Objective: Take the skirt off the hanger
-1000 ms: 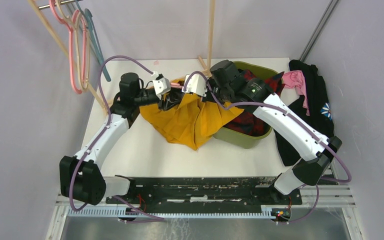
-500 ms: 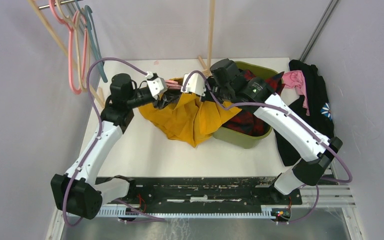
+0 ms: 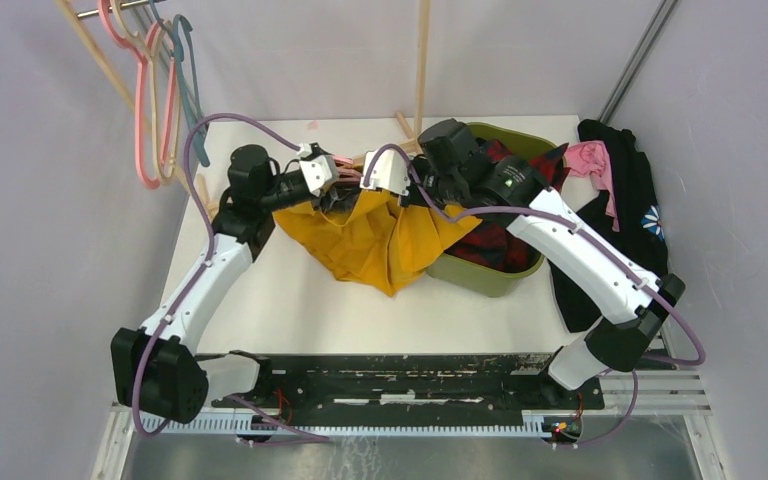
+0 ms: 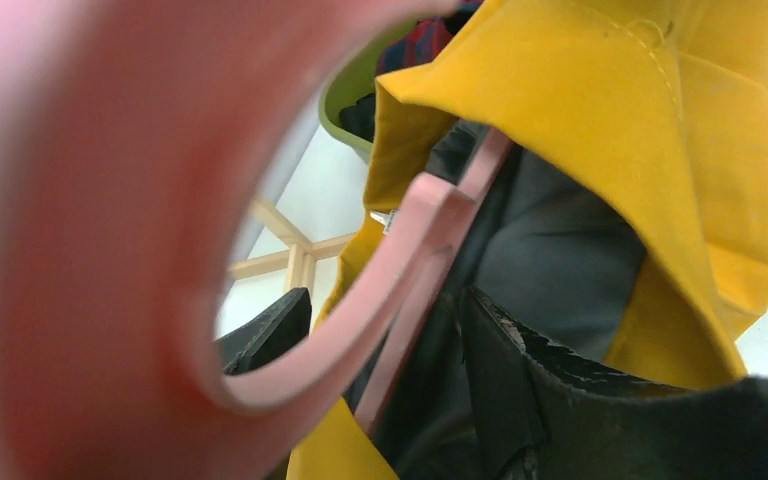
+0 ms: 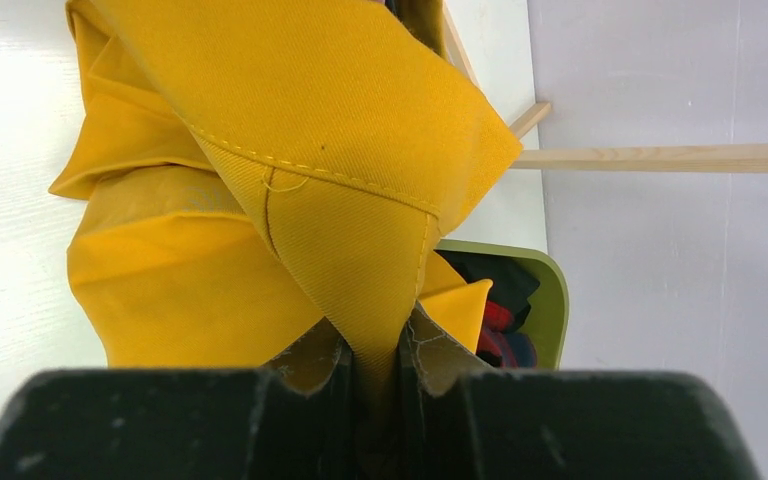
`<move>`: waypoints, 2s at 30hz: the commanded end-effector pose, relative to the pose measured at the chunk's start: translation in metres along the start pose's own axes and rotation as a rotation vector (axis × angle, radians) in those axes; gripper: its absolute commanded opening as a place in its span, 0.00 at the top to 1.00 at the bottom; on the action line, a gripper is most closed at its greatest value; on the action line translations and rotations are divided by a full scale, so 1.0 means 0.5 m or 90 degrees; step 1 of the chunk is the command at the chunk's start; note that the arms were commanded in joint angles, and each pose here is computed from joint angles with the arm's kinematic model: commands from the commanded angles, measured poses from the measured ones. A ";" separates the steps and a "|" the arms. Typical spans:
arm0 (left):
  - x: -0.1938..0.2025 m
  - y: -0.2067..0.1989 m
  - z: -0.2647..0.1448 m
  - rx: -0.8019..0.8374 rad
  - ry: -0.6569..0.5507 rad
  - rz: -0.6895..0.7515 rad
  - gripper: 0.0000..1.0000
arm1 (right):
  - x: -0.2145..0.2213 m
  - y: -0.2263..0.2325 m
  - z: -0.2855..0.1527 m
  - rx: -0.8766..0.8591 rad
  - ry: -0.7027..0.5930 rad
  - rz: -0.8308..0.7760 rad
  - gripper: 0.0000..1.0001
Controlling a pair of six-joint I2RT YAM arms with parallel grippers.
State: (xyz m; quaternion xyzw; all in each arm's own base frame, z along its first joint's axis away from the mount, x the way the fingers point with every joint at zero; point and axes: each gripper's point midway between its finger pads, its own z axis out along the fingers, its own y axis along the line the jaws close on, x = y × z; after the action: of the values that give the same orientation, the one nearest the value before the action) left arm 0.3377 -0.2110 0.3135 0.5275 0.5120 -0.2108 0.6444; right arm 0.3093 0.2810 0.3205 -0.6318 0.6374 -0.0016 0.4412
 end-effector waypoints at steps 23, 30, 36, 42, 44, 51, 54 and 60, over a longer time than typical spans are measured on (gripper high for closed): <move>0.037 -0.069 0.106 0.101 -0.044 -0.081 0.37 | -0.119 -0.085 -0.087 0.095 -0.139 0.000 0.99; 0.025 -0.069 0.092 0.076 -0.023 -0.144 0.97 | -0.122 -0.090 -0.081 0.098 -0.140 0.001 0.99; 0.004 0.005 0.083 -0.063 0.002 -0.207 0.97 | -0.114 -0.090 -0.059 0.099 -0.126 0.010 0.99; 0.015 0.074 0.072 -0.178 0.065 -0.218 0.97 | -0.079 -0.109 -0.020 0.156 -0.081 0.028 0.98; 0.020 0.083 0.062 -0.196 0.085 -0.216 0.97 | -0.057 -0.120 -0.004 0.191 -0.054 0.037 0.89; 0.074 0.084 0.023 -0.247 0.167 -0.199 0.97 | -0.072 -0.179 -0.015 0.279 -0.053 0.071 0.47; 0.087 0.095 0.011 -0.275 0.190 -0.187 0.97 | -0.094 -0.192 -0.035 0.288 -0.080 0.073 0.30; 0.081 0.111 0.003 -0.298 0.192 -0.183 0.97 | -0.121 -0.194 -0.050 0.285 -0.115 0.087 0.27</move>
State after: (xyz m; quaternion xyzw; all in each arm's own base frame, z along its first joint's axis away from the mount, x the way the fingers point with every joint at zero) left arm 0.3845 -0.1924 0.2417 0.3614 0.7401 -0.1224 0.5537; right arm 0.3663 0.2936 0.3718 -0.5218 0.6390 -0.0875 0.5584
